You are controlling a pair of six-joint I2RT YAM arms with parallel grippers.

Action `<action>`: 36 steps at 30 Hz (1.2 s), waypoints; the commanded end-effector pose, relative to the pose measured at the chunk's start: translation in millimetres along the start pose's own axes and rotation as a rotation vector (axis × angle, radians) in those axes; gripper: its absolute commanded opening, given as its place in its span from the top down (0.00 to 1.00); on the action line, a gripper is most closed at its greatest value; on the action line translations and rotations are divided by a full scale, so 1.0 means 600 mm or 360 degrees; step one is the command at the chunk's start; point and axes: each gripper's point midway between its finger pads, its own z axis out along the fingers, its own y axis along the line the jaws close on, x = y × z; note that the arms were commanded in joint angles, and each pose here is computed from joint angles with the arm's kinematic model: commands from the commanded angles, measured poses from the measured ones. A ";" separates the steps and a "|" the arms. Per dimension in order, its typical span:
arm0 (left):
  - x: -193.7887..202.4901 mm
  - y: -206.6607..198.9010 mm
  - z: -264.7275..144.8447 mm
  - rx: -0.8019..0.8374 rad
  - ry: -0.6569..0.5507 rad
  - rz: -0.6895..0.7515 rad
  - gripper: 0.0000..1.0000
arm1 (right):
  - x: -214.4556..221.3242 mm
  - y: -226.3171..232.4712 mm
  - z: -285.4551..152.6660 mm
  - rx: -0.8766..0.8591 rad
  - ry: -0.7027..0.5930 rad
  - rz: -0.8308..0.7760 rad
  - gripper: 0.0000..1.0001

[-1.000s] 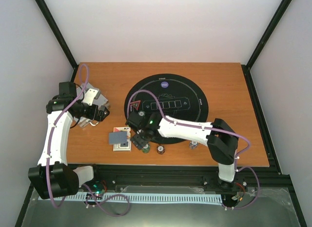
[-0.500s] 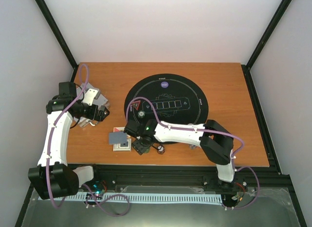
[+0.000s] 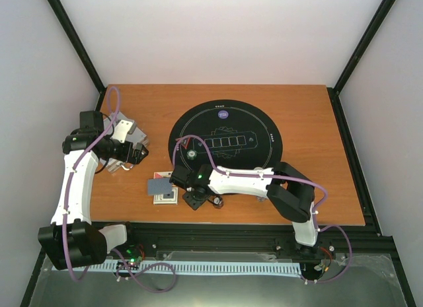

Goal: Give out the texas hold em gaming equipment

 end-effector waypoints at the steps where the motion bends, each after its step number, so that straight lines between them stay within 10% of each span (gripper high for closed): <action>1: -0.014 -0.003 -0.021 -0.0016 -0.0053 0.0007 0.00 | -0.007 0.002 0.001 0.0002 -0.0027 0.0004 0.52; 36: -0.017 -0.001 -0.020 -0.0022 -0.0060 0.0002 0.00 | -0.058 -0.007 -0.081 0.0045 -0.0177 -0.0015 0.89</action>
